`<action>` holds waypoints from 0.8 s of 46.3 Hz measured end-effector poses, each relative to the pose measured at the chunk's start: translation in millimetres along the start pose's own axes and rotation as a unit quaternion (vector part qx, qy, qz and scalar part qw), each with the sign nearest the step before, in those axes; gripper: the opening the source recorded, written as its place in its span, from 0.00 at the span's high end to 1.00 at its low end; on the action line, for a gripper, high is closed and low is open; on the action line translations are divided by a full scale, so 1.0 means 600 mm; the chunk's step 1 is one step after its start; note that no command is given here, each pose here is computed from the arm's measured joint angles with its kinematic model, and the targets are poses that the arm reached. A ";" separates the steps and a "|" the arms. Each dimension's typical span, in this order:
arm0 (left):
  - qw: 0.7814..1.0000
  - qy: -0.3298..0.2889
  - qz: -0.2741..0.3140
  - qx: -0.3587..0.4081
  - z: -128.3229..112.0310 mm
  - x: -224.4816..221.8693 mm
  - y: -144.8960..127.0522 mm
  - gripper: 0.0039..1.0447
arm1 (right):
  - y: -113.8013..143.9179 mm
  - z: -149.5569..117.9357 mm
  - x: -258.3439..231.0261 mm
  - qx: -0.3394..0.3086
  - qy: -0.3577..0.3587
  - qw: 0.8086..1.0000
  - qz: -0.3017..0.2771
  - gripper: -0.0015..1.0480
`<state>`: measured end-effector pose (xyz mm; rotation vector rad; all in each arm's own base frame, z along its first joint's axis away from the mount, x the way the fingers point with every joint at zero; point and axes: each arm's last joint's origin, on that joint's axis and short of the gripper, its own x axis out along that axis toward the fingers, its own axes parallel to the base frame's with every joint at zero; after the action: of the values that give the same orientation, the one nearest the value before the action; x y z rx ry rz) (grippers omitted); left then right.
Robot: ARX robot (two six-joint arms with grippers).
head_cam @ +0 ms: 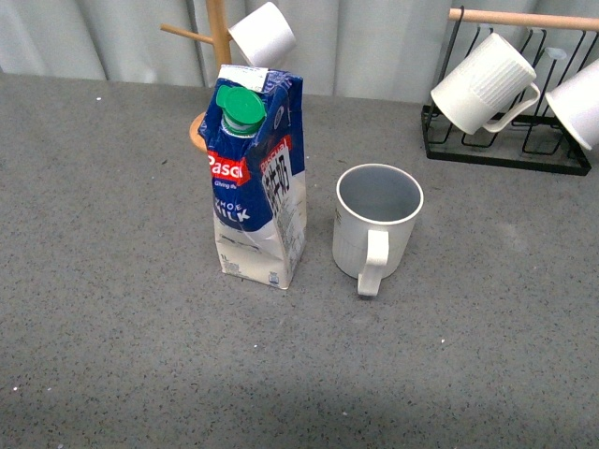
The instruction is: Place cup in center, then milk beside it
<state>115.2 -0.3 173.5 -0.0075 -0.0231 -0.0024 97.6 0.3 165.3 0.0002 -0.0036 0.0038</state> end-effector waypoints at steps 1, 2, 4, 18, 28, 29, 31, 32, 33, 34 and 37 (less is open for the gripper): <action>1.000 0.000 0.000 0.000 0.000 -0.001 0.000 0.96 | 0.000 0.000 0.000 0.000 0.000 1.000 0.000 0.09; 1.000 0.000 0.000 0.000 0.000 -0.002 0.000 0.96 | 0.000 0.000 0.000 0.000 0.000 1.000 0.000 0.09; 1.000 0.000 0.000 0.000 0.000 -0.003 0.000 0.96 | 0.000 0.000 0.000 0.000 0.000 1.000 0.000 0.09; 1.000 0.000 0.000 0.000 0.000 -0.010 0.000 0.97 | 0.000 0.000 0.000 0.000 0.000 1.000 0.000 0.09; 1.000 0.005 0.000 0.000 -0.005 -0.030 0.000 0.97 | 0.000 0.000 0.000 0.000 0.000 1.000 0.000 0.09; 1.000 0.003 0.000 0.000 -0.005 -0.030 0.000 0.97 | 0.000 0.000 0.000 0.000 0.000 1.000 0.000 0.09; 1.000 0.003 0.000 0.000 -0.005 -0.031 0.000 0.97 | 0.000 0.000 0.000 0.000 0.000 1.000 0.000 0.09; 1.000 0.003 0.000 0.000 -0.005 -0.031 0.000 0.97 | 0.000 0.000 0.000 0.000 0.000 1.000 0.000 0.09; 1.000 0.003 0.000 0.000 -0.005 -0.031 0.000 0.95 | 0.000 0.000 0.000 0.000 0.000 1.000 0.000 0.09; 1.000 0.003 0.000 0.000 -0.005 -0.031 0.000 0.92 | 0.000 0.000 0.000 0.000 0.000 1.000 0.000 0.09; 1.000 0.003 0.000 0.000 -0.005 -0.031 0.000 0.81 | 0.000 0.000 0.000 0.000 0.000 1.000 0.000 0.09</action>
<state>96.8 -0.2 170.0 -0.0075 -0.0162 -0.0027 97.6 0.3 165.3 0.0002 -0.0036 0.0038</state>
